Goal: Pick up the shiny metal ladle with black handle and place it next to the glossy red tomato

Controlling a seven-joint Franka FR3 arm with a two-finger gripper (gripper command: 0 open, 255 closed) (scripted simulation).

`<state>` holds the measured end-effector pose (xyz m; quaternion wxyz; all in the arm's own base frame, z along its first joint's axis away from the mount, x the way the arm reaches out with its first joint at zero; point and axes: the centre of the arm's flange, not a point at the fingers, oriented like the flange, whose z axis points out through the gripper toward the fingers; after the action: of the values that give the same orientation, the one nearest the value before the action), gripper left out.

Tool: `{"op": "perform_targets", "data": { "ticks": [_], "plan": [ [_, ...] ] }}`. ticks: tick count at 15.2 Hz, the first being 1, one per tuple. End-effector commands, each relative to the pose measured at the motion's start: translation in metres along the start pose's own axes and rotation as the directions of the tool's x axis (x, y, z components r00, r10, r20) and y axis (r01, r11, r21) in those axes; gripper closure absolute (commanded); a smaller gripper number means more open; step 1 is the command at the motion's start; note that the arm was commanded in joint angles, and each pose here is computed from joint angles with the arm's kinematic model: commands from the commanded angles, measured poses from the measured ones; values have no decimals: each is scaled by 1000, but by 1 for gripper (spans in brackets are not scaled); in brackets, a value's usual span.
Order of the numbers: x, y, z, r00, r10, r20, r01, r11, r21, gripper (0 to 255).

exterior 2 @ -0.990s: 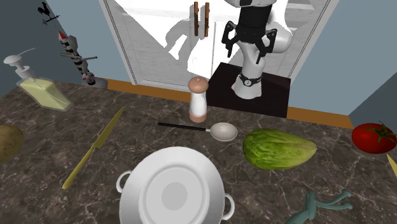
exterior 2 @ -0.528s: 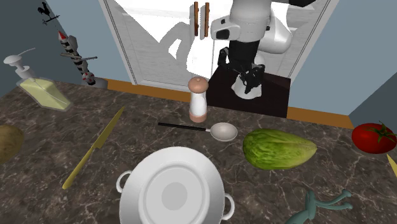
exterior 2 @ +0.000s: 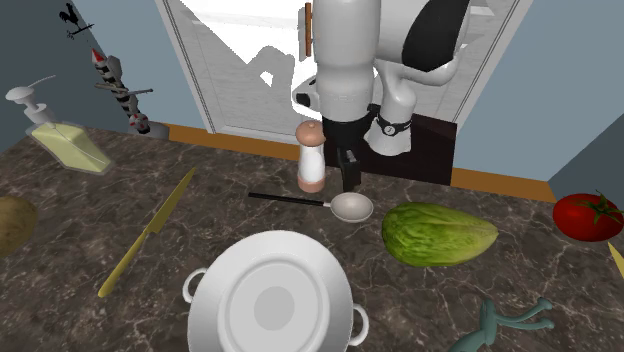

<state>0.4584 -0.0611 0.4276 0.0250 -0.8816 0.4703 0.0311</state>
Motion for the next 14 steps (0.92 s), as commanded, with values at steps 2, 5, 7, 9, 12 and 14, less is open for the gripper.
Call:
{"op": "perform_targets", "data": {
  "ticks": [2,5,7,9,12,14],
  "plan": [
    [34,-6,26,978,211,12,-211,977,15,0],
    [63,-4,47,925,379,25,-380,925,26,0],
    [62,-4,58,925,379,25,-380,925,26,0],
    [62,-4,69,925,379,25,-380,925,26,0],
    [62,-5,84,925,379,25,-380,925,26,0],
    [62,-5,87,925,379,25,-380,925,26,0]
  ]
}}
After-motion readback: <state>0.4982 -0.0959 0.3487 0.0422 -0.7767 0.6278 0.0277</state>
